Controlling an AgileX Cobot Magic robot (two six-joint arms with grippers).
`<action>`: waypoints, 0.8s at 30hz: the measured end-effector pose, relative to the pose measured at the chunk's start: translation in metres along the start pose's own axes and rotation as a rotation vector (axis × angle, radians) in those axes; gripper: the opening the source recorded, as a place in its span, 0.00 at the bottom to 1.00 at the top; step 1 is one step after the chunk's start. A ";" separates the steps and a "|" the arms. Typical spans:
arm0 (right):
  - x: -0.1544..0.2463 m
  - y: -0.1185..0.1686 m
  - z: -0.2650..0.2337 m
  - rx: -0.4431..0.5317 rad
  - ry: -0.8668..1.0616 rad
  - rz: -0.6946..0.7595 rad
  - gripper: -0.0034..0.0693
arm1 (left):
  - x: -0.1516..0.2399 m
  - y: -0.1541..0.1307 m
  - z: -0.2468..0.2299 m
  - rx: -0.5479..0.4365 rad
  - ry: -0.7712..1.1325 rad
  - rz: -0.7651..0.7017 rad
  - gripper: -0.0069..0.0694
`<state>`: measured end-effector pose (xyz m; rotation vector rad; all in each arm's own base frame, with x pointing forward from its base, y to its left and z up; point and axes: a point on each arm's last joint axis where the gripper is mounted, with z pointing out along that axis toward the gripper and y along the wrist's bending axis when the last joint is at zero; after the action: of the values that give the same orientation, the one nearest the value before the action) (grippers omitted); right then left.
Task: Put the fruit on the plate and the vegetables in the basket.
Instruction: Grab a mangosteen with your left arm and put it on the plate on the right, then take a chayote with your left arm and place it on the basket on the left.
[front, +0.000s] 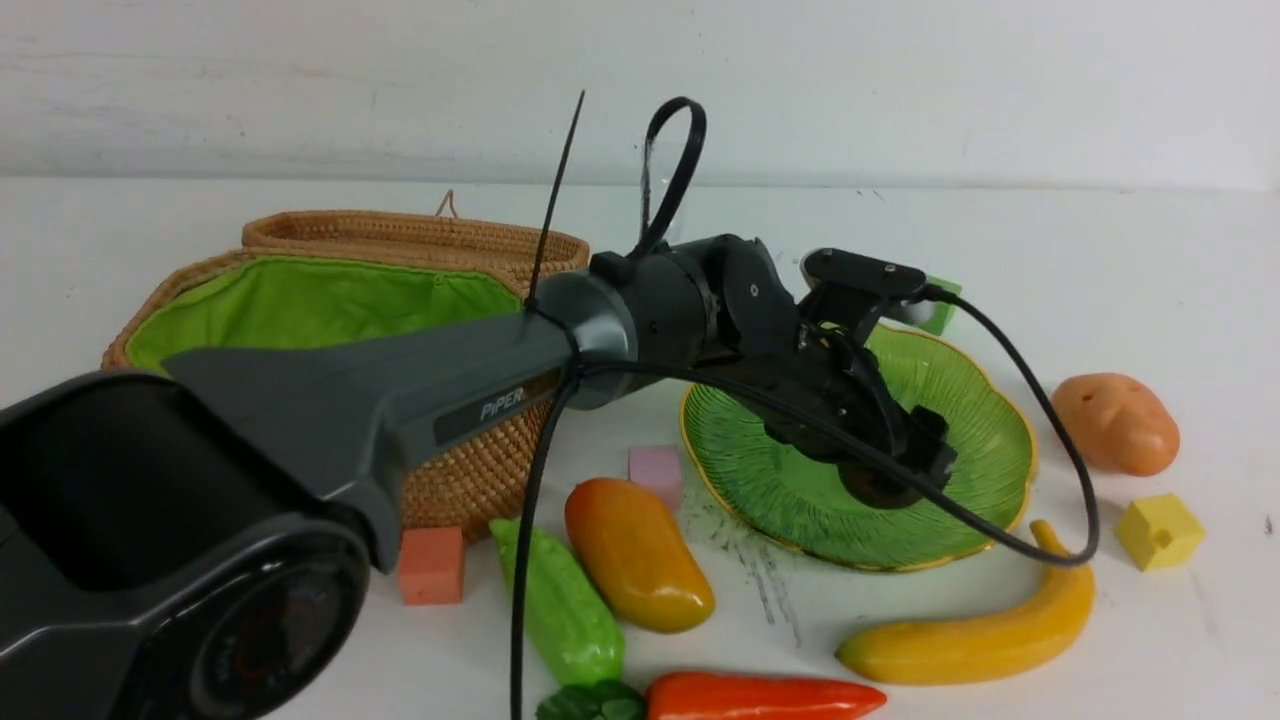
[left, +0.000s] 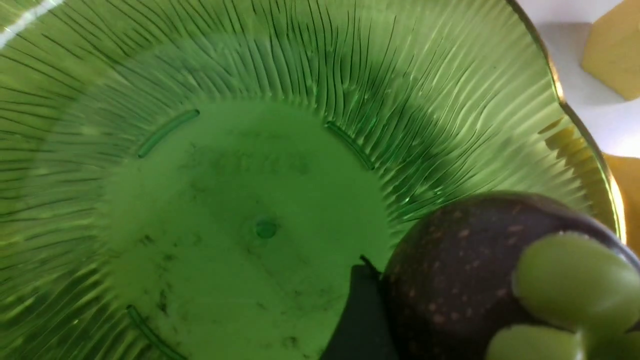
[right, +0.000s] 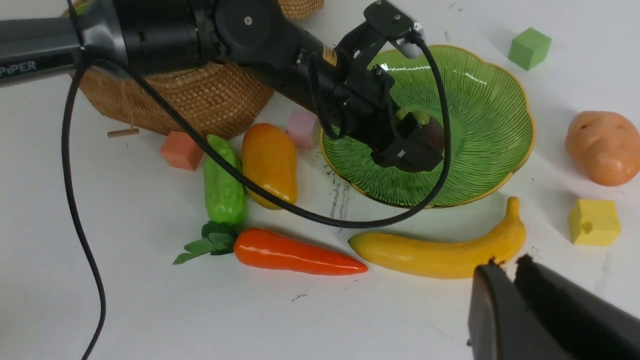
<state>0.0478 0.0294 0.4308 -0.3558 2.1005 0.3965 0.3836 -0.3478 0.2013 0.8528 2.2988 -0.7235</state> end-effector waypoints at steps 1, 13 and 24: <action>0.000 0.000 0.000 0.000 0.000 0.000 0.14 | -0.001 0.000 0.000 0.001 -0.002 -0.001 0.84; 0.000 0.000 0.000 0.000 0.002 0.000 0.15 | -0.017 -0.012 -0.036 -0.010 -0.013 0.041 0.95; 0.003 0.000 0.000 -0.004 0.028 -0.020 0.16 | -0.025 -0.049 -0.169 -0.104 0.213 -0.078 0.07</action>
<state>0.0463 0.0295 0.4286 -0.3861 2.1222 0.3864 0.3106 -0.2796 0.3478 0.8308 2.5463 -0.5635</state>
